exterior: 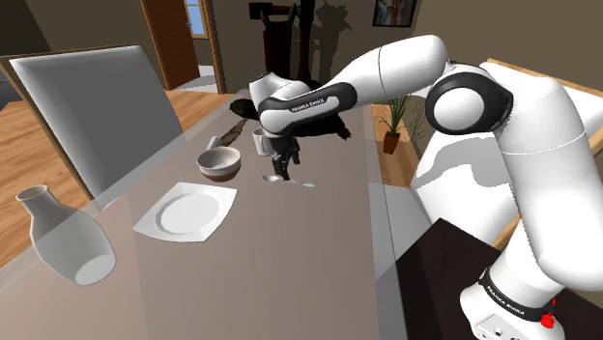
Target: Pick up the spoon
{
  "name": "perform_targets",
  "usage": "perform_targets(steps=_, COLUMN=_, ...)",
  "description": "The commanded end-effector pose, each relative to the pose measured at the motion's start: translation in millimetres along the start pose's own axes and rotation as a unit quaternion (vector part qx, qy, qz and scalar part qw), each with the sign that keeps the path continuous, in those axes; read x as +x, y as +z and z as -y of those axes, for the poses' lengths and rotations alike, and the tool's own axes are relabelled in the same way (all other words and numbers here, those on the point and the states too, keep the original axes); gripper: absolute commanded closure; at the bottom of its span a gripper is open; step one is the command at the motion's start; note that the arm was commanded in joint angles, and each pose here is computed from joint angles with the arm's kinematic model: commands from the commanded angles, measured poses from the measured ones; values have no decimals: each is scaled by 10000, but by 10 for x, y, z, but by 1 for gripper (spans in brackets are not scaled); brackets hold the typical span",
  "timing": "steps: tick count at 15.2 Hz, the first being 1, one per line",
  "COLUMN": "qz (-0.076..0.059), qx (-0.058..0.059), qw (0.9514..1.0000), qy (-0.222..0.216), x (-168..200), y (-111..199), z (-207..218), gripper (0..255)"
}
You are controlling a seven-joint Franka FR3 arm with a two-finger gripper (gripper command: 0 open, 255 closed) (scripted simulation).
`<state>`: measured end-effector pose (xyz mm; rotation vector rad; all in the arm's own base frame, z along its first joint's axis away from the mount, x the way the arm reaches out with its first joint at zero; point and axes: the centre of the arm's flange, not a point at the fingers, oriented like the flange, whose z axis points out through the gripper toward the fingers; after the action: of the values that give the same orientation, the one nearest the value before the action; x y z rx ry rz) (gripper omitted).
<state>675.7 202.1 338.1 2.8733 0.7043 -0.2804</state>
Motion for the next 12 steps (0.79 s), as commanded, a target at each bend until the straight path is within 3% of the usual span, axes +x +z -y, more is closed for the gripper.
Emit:
perform_targets(steps=1, qz=3, qx=-11, qw=10000, qy=-9, x=52, y=106, z=2, gripper=0)
perform_targets(steps=7, qz=3, qx=-11, qw=10000, qy=-9, x=105, y=340, z=31, gripper=0)
perform_targets(steps=8, qz=3, qx=-11, qw=10000, qy=-9, x=98, y=337, z=38, gripper=255)
perform_targets(steps=12, qz=3, qx=-11, qw=10000, qy=-8, x=98, y=337, z=39, gripper=255)
